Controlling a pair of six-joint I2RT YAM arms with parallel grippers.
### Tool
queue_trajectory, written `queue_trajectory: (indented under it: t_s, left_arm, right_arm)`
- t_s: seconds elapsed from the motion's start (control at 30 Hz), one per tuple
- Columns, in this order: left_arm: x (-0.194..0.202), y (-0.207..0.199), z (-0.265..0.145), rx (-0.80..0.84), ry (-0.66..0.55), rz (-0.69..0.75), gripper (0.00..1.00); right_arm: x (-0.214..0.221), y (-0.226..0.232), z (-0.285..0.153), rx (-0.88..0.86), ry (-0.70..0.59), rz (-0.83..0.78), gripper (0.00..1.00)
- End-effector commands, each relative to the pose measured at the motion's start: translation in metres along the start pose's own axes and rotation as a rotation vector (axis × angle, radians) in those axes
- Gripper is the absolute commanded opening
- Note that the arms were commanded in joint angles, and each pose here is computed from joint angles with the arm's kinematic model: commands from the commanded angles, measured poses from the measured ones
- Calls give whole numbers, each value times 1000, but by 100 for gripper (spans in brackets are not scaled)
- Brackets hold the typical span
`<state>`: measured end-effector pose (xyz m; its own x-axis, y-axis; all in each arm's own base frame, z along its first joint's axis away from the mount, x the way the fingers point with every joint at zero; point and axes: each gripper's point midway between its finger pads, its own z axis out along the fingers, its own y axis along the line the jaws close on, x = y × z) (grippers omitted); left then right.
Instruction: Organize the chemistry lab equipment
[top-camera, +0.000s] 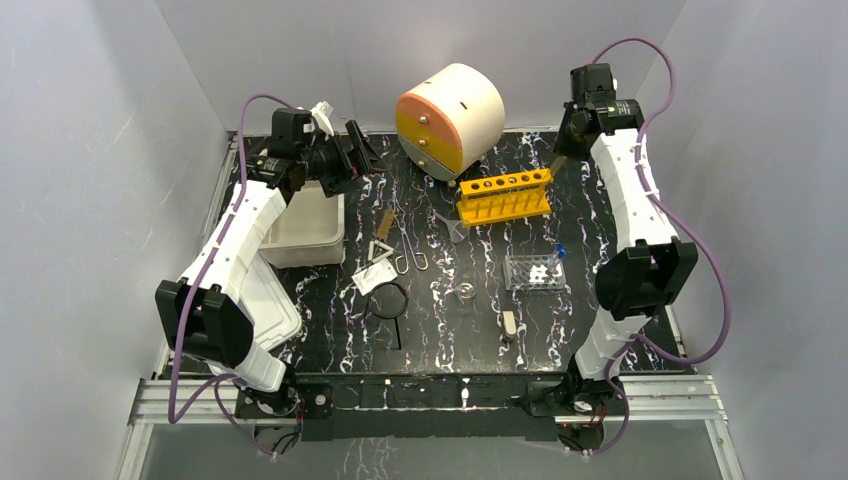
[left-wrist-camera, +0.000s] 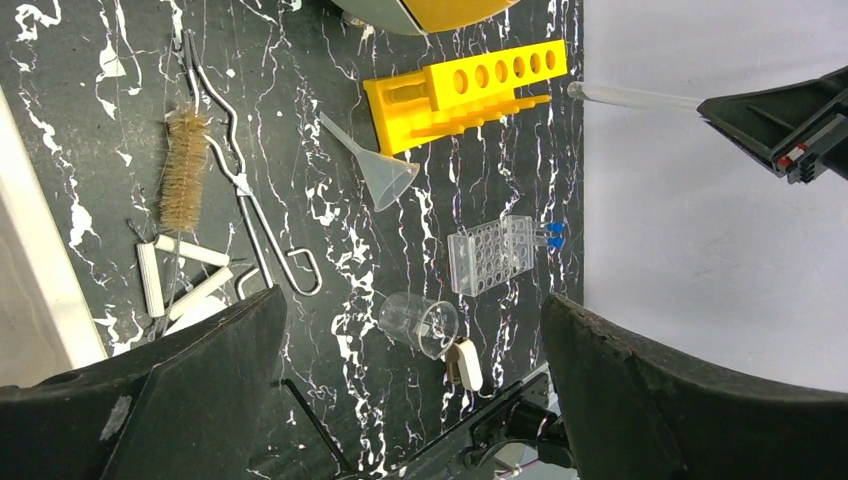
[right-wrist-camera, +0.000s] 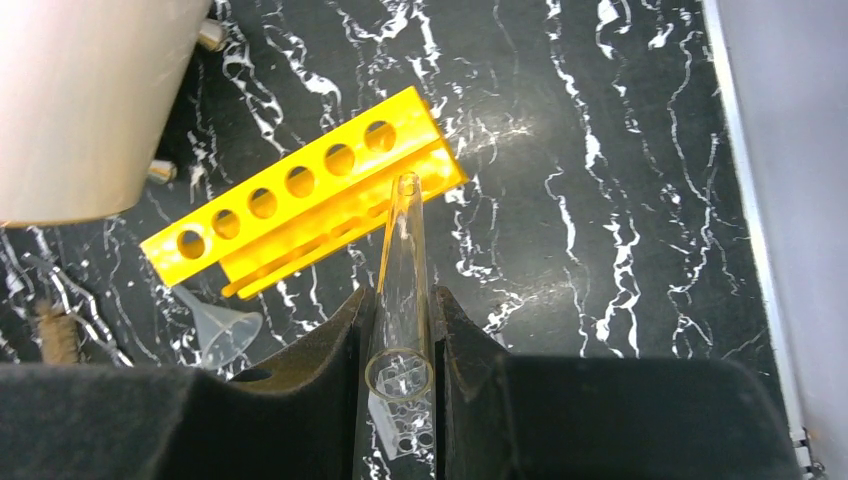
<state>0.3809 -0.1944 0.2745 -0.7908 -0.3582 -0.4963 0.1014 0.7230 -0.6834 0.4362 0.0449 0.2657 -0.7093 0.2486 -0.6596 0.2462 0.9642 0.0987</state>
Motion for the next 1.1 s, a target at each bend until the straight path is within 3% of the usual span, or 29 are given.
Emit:
queue_trajectory:
  t_s: [0.0, 0.37, 1.07]
  left_arm:
    - [-2, -7, -15, 10, -17, 28, 98]
    - [2, -4, -15, 7, -5, 20, 98]
    - [6, -6, -12, 27, 15, -1, 98]
  right_arm:
    - [-24, -14, -6, 50, -71, -7, 21]
    - [-33, 9, 6, -54, -78, -16, 21]
    - [-28, 11, 42, -31, -40, -69, 21]
